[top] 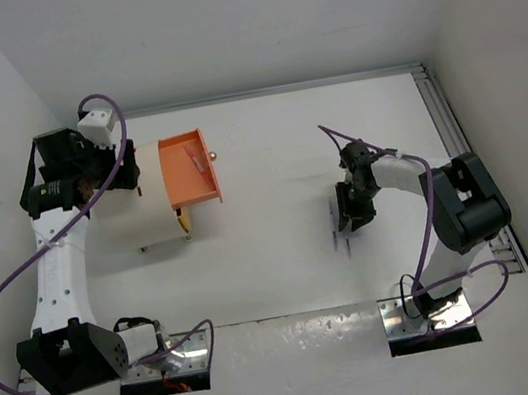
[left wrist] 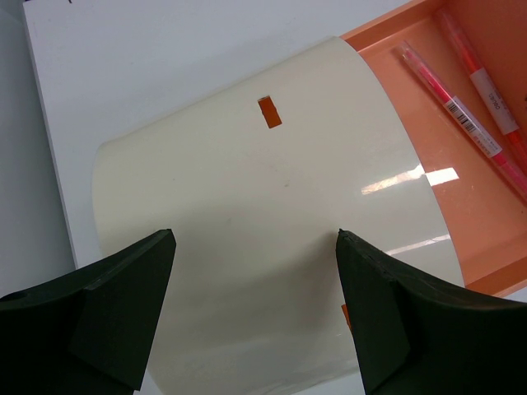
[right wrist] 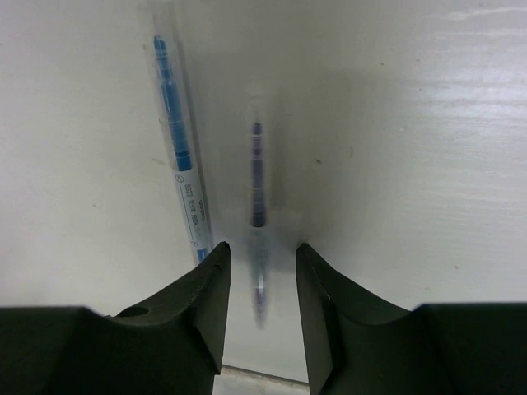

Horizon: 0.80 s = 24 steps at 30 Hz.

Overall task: Sort the stationery into containers
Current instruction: Pick up the pen from the center of the board.

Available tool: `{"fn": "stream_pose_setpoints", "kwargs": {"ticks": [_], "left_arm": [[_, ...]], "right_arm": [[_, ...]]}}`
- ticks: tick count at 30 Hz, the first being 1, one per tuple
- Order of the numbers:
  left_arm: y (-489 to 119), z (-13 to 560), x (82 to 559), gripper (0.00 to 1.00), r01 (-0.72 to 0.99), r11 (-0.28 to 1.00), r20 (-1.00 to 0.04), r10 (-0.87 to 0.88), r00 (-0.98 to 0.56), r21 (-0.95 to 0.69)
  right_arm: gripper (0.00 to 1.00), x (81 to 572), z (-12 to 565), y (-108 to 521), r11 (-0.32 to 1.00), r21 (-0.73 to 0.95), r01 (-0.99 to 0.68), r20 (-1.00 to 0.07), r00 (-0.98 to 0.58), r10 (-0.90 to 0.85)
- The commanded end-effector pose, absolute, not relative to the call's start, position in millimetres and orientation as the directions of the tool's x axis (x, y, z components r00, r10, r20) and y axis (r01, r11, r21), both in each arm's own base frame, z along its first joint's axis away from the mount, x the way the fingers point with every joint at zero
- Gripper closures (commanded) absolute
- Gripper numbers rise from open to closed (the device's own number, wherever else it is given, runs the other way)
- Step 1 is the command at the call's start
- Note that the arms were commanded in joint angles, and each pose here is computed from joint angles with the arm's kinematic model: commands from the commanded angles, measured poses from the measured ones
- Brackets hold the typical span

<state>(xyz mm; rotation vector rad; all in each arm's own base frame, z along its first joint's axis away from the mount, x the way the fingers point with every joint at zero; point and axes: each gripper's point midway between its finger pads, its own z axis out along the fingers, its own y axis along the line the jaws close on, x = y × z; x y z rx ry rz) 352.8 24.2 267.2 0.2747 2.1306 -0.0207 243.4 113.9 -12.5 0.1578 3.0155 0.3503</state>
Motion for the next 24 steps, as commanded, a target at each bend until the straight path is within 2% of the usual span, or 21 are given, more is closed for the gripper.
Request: {"fn": "stream_pose_setpoints", "kwargs": {"ticks": [1,7,17,18,21,23,24], "left_arm": [[33,240,342,0.15,0.188,0.978,-0.771,0.185,-0.610,0.086],[32,240,341,0.15,0.191,0.978,-0.770,0.187,-0.609,0.087],[31,243,343,0.14,0.194,0.977,-0.777,0.187,-0.601,0.085],[32,243,343,0.15,0.192,0.978,-0.776,0.186,-0.603,0.085],[32,246,343,0.15,0.193,0.977,-0.779,0.188,-0.598,0.088],[31,247,342,0.15,0.195,0.977,-0.781,0.187,-0.596,0.085],[30,248,343,0.15,0.198,0.977,-0.784,0.187,-0.591,0.084]], "right_arm": [[0.63,264,-13,109,0.981,0.181,0.068,-0.156,-0.983,0.097],[0.65,263,-14,107,0.986,0.159,0.056,-0.160,-0.984,0.081],[0.96,263,-13,94,0.997,0.070,0.009,-0.168,-0.986,0.021],[0.99,265,-8,100,0.994,0.111,0.006,-0.168,-0.985,0.025],[1.00,290,33,127,0.949,0.316,0.010,-0.224,-0.971,0.085],[1.00,327,79,146,0.922,0.385,-0.050,-0.340,-0.936,0.091],[1.00,352,120,164,0.887,0.445,-0.119,-0.421,-0.903,0.090]]}}
